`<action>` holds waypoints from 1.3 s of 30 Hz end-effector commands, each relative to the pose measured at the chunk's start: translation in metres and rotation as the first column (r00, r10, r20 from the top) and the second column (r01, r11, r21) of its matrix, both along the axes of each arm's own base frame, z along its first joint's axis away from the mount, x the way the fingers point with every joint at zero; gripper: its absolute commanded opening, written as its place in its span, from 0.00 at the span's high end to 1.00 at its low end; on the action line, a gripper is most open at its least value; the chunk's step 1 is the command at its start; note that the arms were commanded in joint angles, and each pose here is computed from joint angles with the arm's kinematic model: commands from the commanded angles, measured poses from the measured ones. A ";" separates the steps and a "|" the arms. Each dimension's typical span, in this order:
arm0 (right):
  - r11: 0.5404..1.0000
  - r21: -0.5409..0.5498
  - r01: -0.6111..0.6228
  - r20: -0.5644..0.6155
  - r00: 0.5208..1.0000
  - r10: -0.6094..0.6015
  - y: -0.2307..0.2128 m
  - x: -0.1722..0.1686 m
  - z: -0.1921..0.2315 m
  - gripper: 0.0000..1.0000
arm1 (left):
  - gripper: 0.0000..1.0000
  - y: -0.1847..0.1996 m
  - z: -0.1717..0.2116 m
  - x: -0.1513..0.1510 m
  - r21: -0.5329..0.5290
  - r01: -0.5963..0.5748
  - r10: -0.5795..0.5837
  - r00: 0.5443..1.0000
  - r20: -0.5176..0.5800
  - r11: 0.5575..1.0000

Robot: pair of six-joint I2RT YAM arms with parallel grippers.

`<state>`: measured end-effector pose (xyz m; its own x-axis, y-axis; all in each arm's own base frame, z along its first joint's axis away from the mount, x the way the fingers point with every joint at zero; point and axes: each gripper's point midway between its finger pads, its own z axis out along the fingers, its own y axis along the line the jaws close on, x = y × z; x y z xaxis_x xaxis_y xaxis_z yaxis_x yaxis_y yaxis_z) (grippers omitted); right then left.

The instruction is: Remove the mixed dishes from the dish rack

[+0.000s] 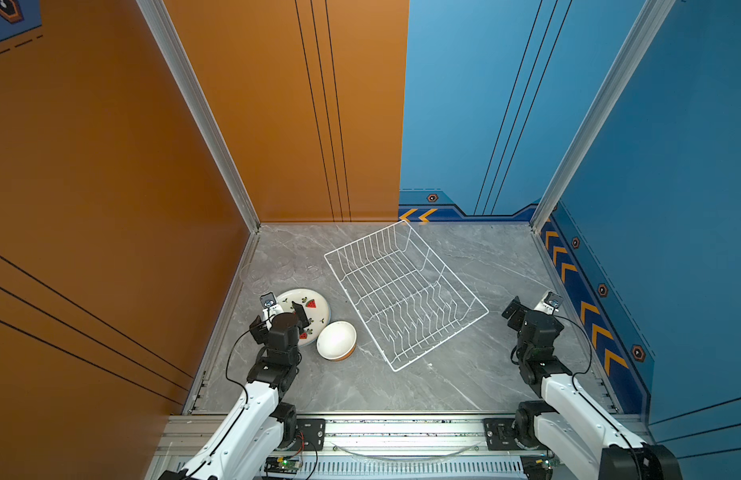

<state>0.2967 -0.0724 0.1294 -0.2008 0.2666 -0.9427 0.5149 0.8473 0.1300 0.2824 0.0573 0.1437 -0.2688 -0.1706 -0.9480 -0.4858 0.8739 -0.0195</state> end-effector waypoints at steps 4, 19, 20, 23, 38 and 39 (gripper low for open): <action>0.997 -0.041 0.070 0.053 0.996 -0.068 -0.014 0.009 0.004 0.00 | 0.02 0.008 0.000 0.025 -0.039 0.029 -0.026 0.998 0.063 0.999; 0.996 -0.011 0.084 -0.007 0.996 -0.084 -0.027 0.046 -0.012 0.00 | 0.02 0.006 -0.032 0.075 -0.053 0.096 -0.096 0.995 -0.006 0.994; 0.996 -0.013 0.084 0.003 0.996 -0.084 -0.027 0.048 -0.014 0.00 | 0.02 0.006 -0.032 0.077 -0.059 0.103 -0.103 0.995 -0.008 0.993; 0.998 -0.012 0.067 -0.013 0.998 -0.067 -0.025 0.052 -0.018 0.00 | 0.02 0.009 -0.034 0.080 -0.079 0.114 -0.115 0.993 -0.014 0.990; 0.999 -0.019 0.048 -0.041 0.998 -0.048 -0.023 0.063 -0.019 0.00 | 0.02 0.016 -0.039 0.097 -0.074 0.147 -0.149 0.989 -0.016 0.986; 0.999 -0.021 0.039 -0.044 0.998 -0.040 -0.022 0.064 -0.018 0.00 | 0.02 0.015 -0.038 0.098 -0.075 0.155 -0.157 0.988 -0.015 0.985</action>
<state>0.3536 -0.0955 0.1098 -0.2044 0.2735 -0.9399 0.5701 0.8138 0.1128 0.3698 0.0757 0.0917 -0.3453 -0.2176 -0.9129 -0.3865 0.9194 -0.0730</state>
